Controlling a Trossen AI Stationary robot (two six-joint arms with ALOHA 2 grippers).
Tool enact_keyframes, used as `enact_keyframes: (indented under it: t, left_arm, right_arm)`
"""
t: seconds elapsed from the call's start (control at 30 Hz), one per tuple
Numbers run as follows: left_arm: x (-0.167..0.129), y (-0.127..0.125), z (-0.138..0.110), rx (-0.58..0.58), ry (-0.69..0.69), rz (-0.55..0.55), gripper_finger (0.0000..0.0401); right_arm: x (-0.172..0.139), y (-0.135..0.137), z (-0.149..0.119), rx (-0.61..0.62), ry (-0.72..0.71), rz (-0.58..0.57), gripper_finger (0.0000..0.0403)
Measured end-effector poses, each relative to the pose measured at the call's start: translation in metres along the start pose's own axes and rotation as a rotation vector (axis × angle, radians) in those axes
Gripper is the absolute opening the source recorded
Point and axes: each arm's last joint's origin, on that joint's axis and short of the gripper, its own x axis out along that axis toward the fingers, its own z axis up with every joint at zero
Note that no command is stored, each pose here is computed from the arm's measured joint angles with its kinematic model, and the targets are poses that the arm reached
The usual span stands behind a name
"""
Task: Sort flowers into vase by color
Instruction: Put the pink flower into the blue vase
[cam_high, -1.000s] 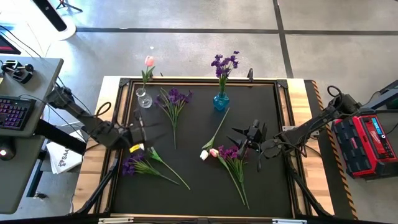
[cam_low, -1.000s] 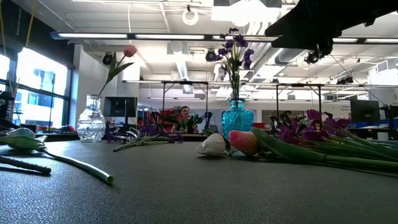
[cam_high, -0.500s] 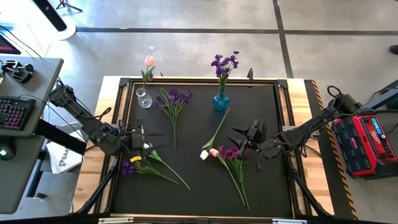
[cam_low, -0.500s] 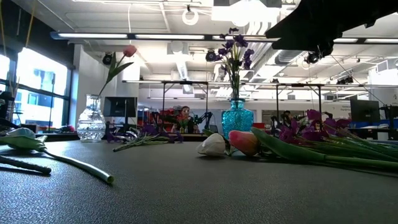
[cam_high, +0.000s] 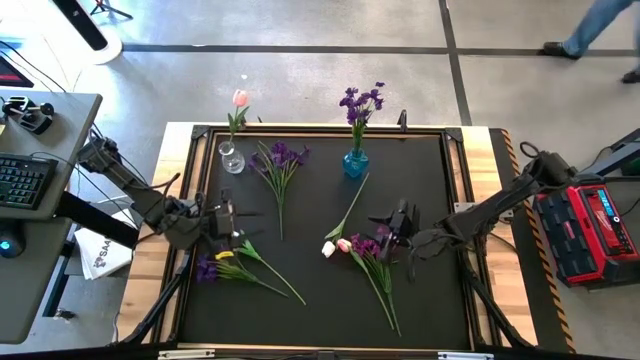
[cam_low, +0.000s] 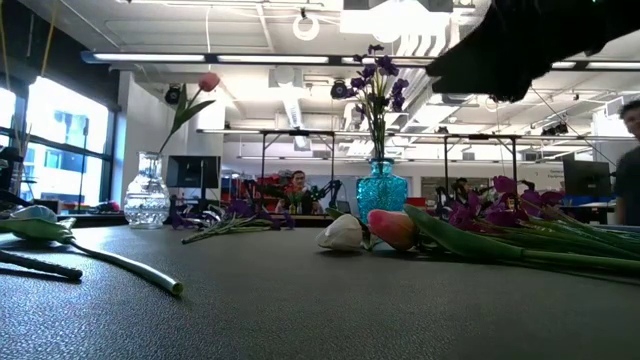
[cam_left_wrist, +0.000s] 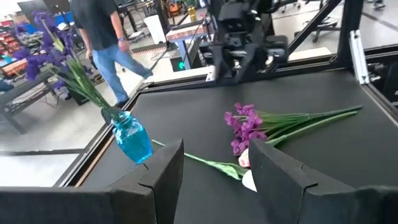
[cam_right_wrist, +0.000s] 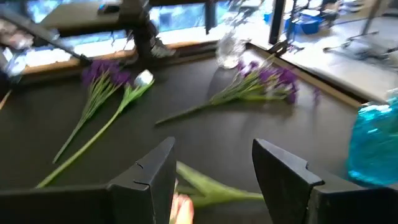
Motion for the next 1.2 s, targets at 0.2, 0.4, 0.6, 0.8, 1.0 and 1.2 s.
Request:
enact_keyframes:
  t: [0.2,0.4,0.6,0.8,1.0,1.2]
  left_arm:
    - [0.003,0.004,-0.004,-0.027,0.032,0.025,0.0167]
    - [0.002,0.003,-0.010,-0.112,0.075,0.025,0.0167]
    - [-0.004,-0.002,-0.010,-0.103,0.090,-0.013,0.0167]
    - [-0.014,0.001,-0.016,-0.234,0.247,-0.063,0.0167]
    - [-0.015,0.003,-0.033,-0.354,0.400,0.011,0.0167]
    - [-0.008,-0.003,-0.041,-0.354,0.462,0.056,0.0167]
  right_arm:
    - [0.011,0.009,-0.021,-0.062,0.115,0.111,0.0184]
    - [0.021,0.025,-0.018,-0.140,0.168,0.202,0.0184]
    - [0.024,0.036,0.004,-0.267,0.232,0.198,0.0184]
    - [0.023,0.039,0.039,-0.314,0.362,0.133,0.0184]
    - [0.033,0.021,0.057,-0.328,0.525,0.167,0.0184]
    - [0.053,-0.009,0.062,-0.344,0.603,0.162,0.0193]
